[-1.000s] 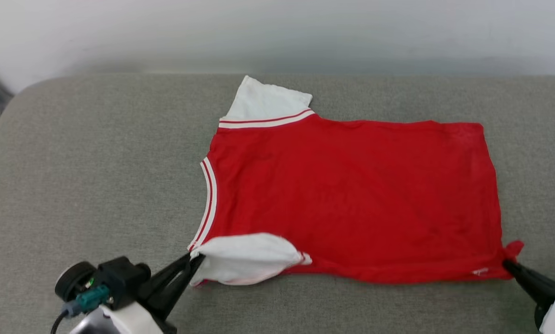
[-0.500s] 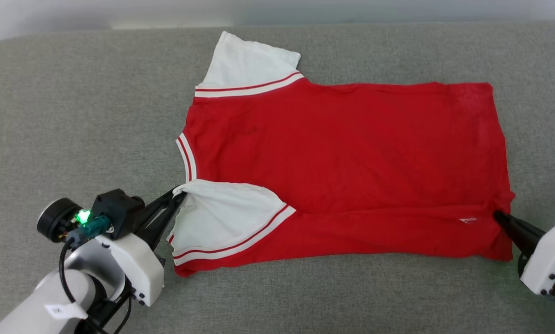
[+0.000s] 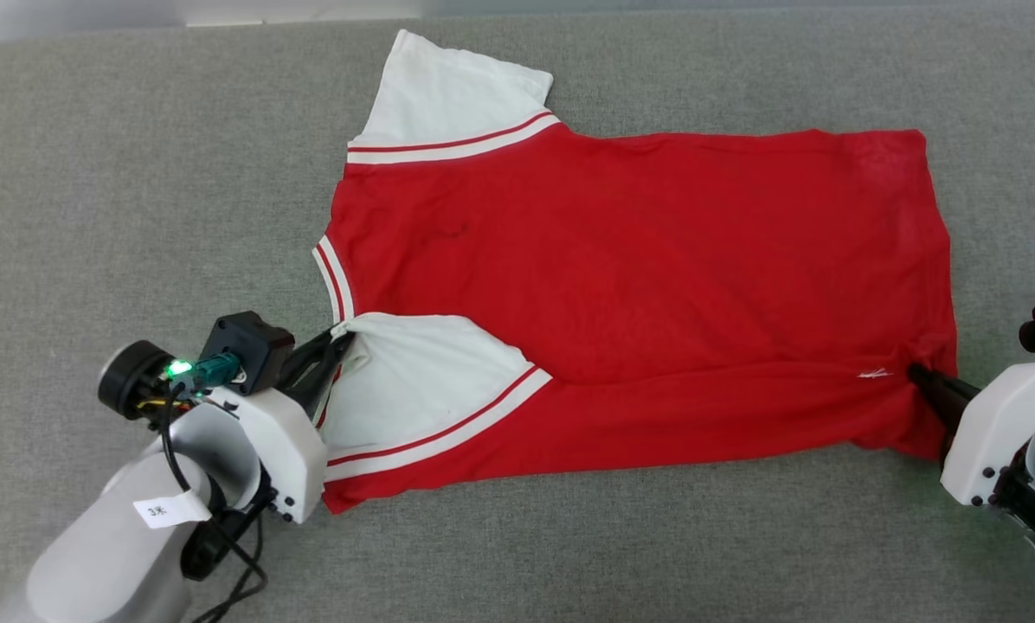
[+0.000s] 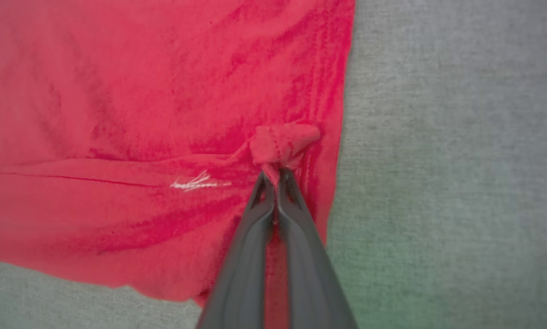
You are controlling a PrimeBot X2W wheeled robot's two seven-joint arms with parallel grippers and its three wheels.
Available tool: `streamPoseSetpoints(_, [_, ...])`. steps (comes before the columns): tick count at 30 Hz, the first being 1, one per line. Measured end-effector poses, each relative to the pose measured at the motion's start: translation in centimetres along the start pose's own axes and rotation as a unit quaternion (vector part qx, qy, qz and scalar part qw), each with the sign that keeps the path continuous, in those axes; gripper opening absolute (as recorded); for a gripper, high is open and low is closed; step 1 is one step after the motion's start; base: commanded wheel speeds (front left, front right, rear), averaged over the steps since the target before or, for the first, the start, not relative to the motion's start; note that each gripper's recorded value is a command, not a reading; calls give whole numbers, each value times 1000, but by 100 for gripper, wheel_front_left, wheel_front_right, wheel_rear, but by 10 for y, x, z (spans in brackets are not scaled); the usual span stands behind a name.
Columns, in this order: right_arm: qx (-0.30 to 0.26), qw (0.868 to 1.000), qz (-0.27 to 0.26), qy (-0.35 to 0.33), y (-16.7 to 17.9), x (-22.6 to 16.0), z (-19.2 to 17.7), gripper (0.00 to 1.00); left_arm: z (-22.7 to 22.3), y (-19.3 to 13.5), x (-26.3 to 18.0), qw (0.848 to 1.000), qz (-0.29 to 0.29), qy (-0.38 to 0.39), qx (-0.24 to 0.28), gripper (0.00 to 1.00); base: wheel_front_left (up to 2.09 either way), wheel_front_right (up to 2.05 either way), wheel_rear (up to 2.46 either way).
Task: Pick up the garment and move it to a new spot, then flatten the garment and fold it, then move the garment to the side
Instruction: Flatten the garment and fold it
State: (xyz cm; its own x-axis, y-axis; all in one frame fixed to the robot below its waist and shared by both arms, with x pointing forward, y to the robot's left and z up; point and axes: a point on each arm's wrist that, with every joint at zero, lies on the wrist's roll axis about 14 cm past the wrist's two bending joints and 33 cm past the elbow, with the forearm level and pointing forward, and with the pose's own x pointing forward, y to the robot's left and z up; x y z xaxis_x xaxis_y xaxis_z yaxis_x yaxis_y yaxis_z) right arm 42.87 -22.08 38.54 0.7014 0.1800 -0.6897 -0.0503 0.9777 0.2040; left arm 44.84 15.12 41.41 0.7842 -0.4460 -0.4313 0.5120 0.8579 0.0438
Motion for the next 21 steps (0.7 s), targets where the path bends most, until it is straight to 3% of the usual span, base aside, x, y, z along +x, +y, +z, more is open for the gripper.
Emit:
streamPoseSetpoints(1, [1,1000,1,0,1,0,0,100,1,-1,1,1000,3,-4,-12,100,0,0,0])
streamPoseSetpoints(12, [-83,996,-9,-44,7,-27,25,100,13,13,-21,997,63,-36,-40,100,0,0,0])
streamPoseSetpoints(17, [-121,992,-28,-39,4,-48,22,100,19,7,-39,988,90,-51,-115,100,0,0,0])
streamPoseSetpoints(21, [-133,989,-48,-41,-1,-66,23,100,17,9,-59,984,111,-40,-132,100,0,0,0])
